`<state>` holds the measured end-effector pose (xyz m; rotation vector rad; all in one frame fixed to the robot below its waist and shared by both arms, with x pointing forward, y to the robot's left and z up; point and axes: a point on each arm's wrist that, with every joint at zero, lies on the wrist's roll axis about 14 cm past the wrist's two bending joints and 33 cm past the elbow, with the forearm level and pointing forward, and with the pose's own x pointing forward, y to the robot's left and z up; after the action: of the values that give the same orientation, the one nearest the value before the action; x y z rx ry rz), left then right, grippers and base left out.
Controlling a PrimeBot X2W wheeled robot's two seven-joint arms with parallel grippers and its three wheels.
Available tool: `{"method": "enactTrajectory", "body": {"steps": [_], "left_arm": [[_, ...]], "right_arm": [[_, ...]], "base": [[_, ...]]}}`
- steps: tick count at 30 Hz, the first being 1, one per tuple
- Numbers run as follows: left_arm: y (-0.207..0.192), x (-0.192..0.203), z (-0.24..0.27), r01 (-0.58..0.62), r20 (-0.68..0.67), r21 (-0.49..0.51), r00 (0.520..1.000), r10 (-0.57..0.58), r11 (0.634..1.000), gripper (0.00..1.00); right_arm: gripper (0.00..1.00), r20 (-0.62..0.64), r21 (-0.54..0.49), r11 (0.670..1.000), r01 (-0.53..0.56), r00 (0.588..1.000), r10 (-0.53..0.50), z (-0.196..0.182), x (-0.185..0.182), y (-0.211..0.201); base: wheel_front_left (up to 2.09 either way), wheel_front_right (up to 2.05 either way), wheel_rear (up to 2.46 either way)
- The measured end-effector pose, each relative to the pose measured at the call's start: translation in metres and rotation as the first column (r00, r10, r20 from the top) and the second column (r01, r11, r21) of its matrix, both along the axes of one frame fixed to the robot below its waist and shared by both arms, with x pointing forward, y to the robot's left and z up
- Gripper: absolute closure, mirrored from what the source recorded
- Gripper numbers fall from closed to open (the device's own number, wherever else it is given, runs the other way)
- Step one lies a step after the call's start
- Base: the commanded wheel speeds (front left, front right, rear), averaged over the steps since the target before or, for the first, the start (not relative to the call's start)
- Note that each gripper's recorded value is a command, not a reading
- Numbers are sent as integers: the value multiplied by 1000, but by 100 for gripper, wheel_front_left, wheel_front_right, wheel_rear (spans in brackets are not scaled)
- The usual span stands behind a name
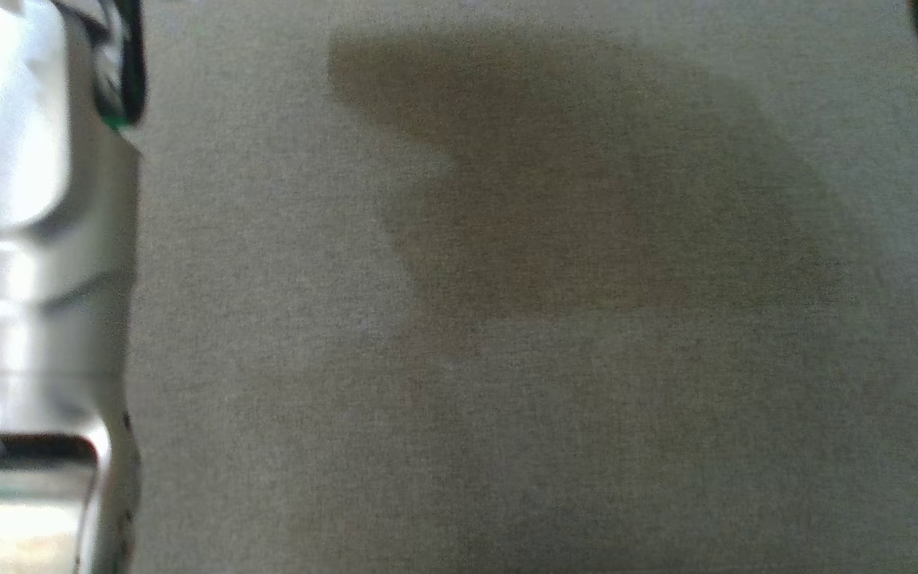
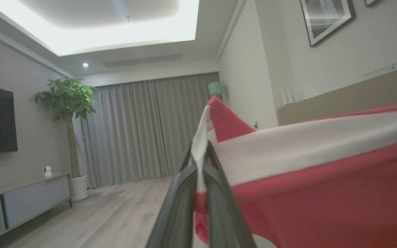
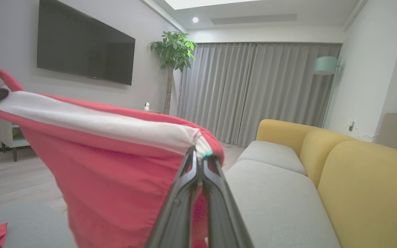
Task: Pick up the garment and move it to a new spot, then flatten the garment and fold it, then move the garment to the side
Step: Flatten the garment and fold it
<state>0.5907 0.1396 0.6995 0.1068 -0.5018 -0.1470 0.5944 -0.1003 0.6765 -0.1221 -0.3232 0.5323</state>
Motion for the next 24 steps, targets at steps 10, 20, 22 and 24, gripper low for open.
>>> {"method": "enactTrajectory", "body": {"steps": [10,20,22,24], "left_arm": [[20,-60,-209,-121,-481,-170,877,26,978,100],[33,-166,-308,-239,-711,-197,703,30,951,100],[33,-179,-311,-244,-721,-197,692,29,950,100],[32,-193,-317,-249,-738,-203,675,20,947,100]], "right_arm": [[100,-385,-37,998,-59,922,41,-175,-59,14],[100,-658,85,995,-55,747,97,-268,-180,22],[100,-675,105,994,-43,731,102,-271,-197,22],[100,-689,128,992,-19,717,103,-274,-212,21]], "base": [[0,0,0],[0,0,0],[0,0,0],[0,0,0]]}}
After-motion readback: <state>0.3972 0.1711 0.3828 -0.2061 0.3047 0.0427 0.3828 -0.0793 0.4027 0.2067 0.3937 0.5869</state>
